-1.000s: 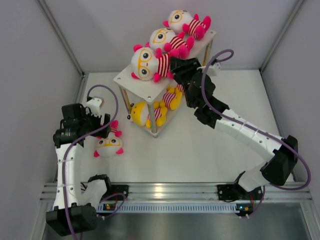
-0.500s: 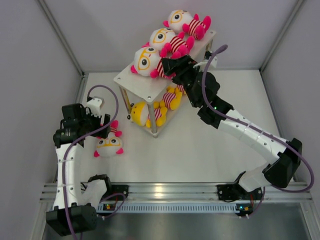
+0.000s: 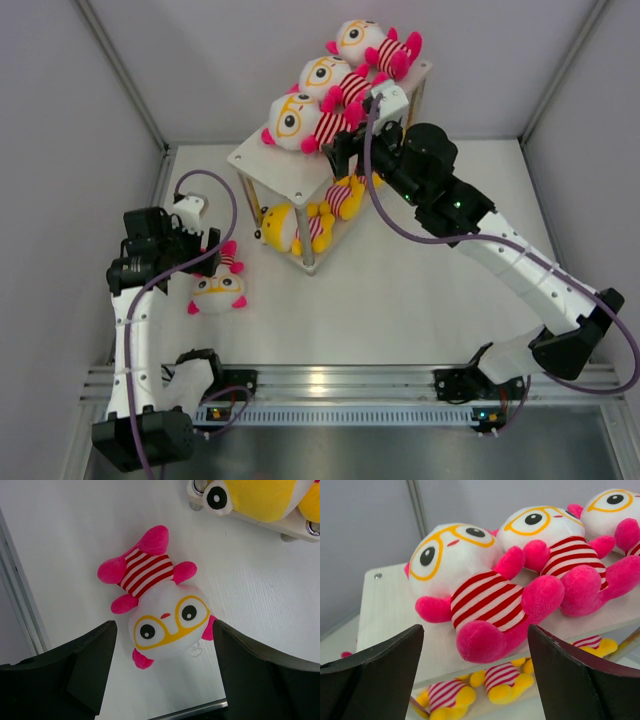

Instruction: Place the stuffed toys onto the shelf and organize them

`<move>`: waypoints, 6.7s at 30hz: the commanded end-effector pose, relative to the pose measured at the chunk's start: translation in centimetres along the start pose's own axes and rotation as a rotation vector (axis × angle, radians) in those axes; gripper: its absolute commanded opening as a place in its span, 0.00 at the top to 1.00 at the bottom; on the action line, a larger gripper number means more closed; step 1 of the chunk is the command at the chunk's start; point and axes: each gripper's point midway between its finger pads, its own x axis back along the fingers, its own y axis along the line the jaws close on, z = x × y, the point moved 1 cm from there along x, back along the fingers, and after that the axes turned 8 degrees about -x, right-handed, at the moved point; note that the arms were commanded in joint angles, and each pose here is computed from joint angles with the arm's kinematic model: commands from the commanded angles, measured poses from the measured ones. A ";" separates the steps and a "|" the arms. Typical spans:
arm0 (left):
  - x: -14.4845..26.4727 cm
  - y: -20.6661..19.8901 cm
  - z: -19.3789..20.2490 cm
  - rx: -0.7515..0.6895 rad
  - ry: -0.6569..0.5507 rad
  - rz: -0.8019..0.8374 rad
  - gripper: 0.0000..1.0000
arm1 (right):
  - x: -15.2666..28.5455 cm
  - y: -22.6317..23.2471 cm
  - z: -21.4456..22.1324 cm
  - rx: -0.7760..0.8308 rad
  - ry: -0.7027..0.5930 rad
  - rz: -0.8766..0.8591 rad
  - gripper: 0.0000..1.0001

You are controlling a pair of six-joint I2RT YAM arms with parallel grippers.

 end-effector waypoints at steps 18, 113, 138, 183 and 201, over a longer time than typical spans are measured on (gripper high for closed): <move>0.2 0.5 -0.6 -0.023 -0.029 -0.027 0.17 | -5.0 -1.2 0.1 0.128 -0.058 0.066 0.86; 16.0 -10.6 -7.9 -0.548 -0.429 0.400 1.00 | 3.0 19.9 -0.5 0.110 0.104 -1.045 0.12; 16.7 -5.7 -8.5 -0.437 -0.306 0.098 0.27 | 3.9 16.9 -7.4 -0.048 -0.226 -0.688 1.00; 10.3 -1.9 -13.4 -0.245 -0.310 0.171 0.18 | 3.7 6.7 0.8 -0.602 -0.386 0.199 0.31; 7.0 -0.4 -19.7 -0.231 -0.411 0.248 0.19 | 0.7 10.4 2.2 -0.622 -0.272 0.078 0.33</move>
